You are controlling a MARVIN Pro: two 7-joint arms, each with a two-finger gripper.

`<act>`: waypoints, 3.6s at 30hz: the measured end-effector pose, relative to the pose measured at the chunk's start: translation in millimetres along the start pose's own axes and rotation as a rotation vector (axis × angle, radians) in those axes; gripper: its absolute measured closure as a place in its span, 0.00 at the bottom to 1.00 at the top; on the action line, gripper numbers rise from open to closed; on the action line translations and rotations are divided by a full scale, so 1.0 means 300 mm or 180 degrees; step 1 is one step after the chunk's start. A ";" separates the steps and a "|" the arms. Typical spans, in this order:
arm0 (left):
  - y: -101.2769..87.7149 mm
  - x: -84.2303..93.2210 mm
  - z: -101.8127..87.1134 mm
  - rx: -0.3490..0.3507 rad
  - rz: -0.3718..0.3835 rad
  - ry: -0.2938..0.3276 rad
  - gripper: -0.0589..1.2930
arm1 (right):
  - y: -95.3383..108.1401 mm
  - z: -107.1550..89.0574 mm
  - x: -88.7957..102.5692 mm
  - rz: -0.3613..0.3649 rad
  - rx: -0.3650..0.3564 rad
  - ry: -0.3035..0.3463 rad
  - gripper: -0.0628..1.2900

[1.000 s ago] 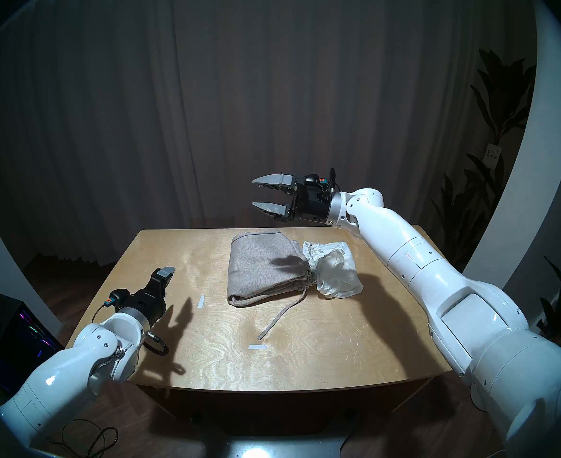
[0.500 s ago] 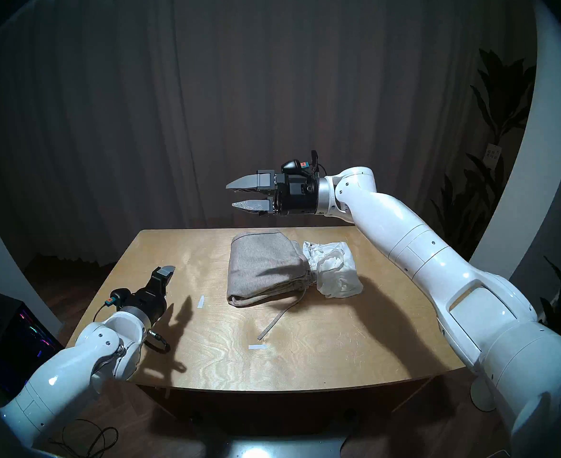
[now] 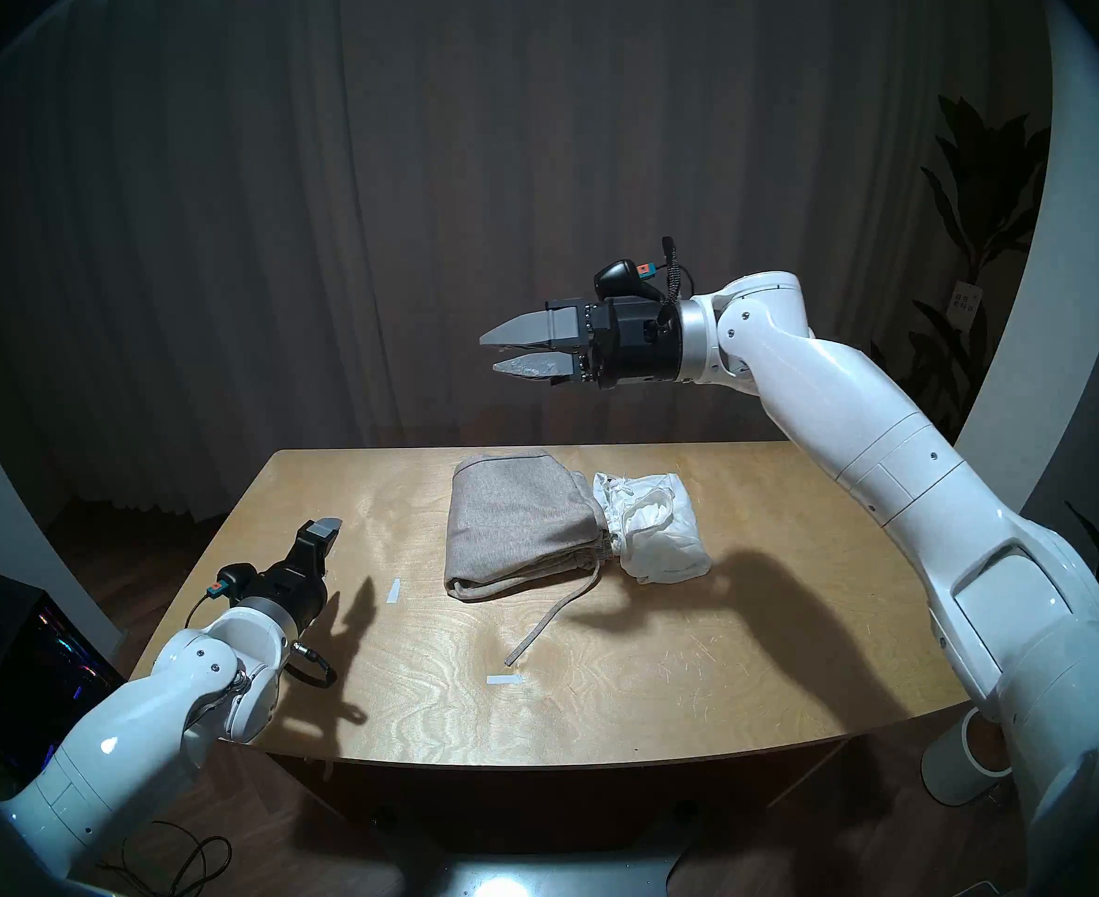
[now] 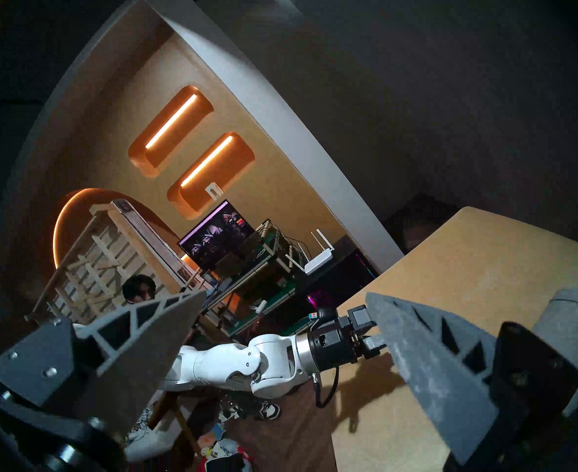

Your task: Fold pants twice and stack them

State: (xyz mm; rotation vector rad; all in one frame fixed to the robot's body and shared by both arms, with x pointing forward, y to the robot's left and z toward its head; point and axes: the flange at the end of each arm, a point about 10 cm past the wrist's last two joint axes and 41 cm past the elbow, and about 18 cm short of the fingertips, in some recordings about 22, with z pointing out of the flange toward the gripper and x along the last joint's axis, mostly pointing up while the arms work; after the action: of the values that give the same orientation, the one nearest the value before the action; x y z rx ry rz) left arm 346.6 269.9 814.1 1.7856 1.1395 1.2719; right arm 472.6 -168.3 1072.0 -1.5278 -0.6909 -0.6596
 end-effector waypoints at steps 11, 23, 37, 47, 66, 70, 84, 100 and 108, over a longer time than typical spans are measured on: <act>0.005 -0.003 0.012 -0.0008 -0.0045 0.0027 0.04 | -0.053 -0.115 -0.087 0.0032 -0.0094 -0.0029 0.05; 0.003 -0.009 0.021 -0.0001 -0.0078 0.0041 0.04 | -0.124 -0.225 -0.137 0.0143 -0.0055 0.0091 0.05; -0.012 -0.014 0.026 0.0041 -0.0108 0.0054 0.04 | -0.056 -0.392 -0.155 0.0495 0.0092 0.0765 0.05; -0.019 -0.017 0.029 0.0060 -0.0126 0.0063 0.04 | -0.031 -0.464 -0.164 0.0641 0.0386 0.1277 0.05; -0.037 -0.020 0.035 0.0112 -0.0153 0.0081 0.04 | 0.001 -0.356 -0.234 0.0817 0.0765 0.1455 0.05; -0.041 -0.020 0.036 0.0121 -0.0156 0.0085 0.04 | -0.025 -0.273 -0.265 0.0862 0.0829 0.1105 0.05; -0.048 -0.014 0.041 0.0141 -0.0158 0.0109 0.04 | -0.143 -0.084 -0.329 0.0669 0.0628 0.0022 0.05; -0.069 0.004 0.045 0.0195 -0.0128 0.0150 0.04 | -0.167 -0.157 -0.271 0.0081 -0.0291 -0.0438 0.05; -0.075 0.011 0.046 0.0212 -0.0115 0.0167 0.04 | -0.168 -0.209 -0.242 -0.0197 -0.0810 -0.0622 0.05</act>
State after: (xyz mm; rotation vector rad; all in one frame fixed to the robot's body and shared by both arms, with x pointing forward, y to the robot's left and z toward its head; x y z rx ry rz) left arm 354.1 281.8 791.4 1.7809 1.2513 1.2799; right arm 386.4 -231.6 1054.1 -1.8291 -0.8283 -0.6697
